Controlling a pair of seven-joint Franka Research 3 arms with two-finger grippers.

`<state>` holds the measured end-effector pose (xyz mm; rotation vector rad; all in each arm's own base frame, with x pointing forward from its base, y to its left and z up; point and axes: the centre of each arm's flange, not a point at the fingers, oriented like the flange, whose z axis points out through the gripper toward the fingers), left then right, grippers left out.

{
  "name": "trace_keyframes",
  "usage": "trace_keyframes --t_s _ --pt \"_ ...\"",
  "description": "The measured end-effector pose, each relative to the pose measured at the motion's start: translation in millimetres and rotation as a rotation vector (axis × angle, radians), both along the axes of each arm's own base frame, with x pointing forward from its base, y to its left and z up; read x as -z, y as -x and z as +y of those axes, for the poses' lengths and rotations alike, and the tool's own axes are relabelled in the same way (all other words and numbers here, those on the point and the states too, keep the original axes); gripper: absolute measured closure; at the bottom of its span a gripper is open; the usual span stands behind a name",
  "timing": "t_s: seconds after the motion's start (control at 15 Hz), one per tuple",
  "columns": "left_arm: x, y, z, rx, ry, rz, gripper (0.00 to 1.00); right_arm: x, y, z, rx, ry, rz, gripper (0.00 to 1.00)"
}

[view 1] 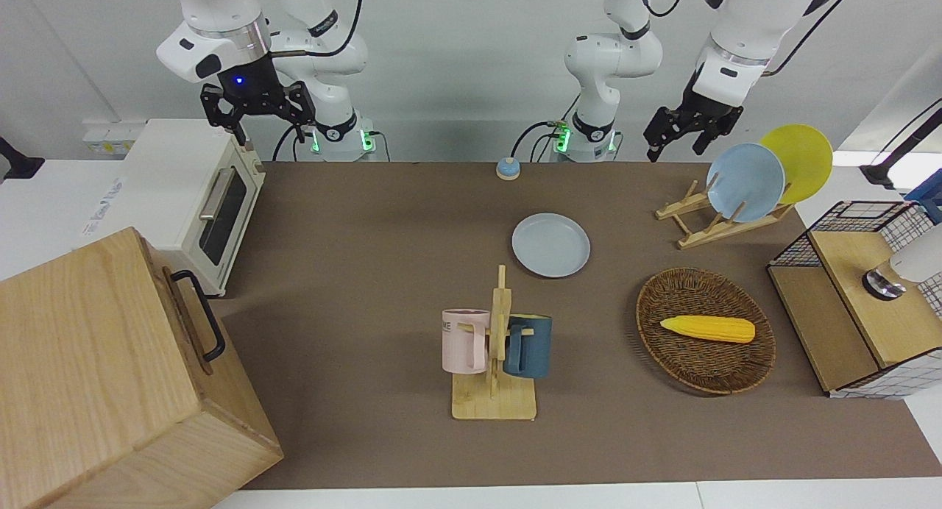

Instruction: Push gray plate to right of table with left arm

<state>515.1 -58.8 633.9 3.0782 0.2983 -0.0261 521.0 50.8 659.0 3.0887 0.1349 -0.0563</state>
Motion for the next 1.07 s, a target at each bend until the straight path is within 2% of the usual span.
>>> trace_keyframes --t_s 0.67,1.07 --pt "0.1 0.3 -1.0 0.002 0.000 0.002 0.00 0.0 0.0 0.0 0.000 0.000 0.000 0.00" --pt "0.2 -0.8 11.5 -0.020 0.002 0.003 0.00 0.0 0.0 0.0 0.000 0.000 0.000 0.00"
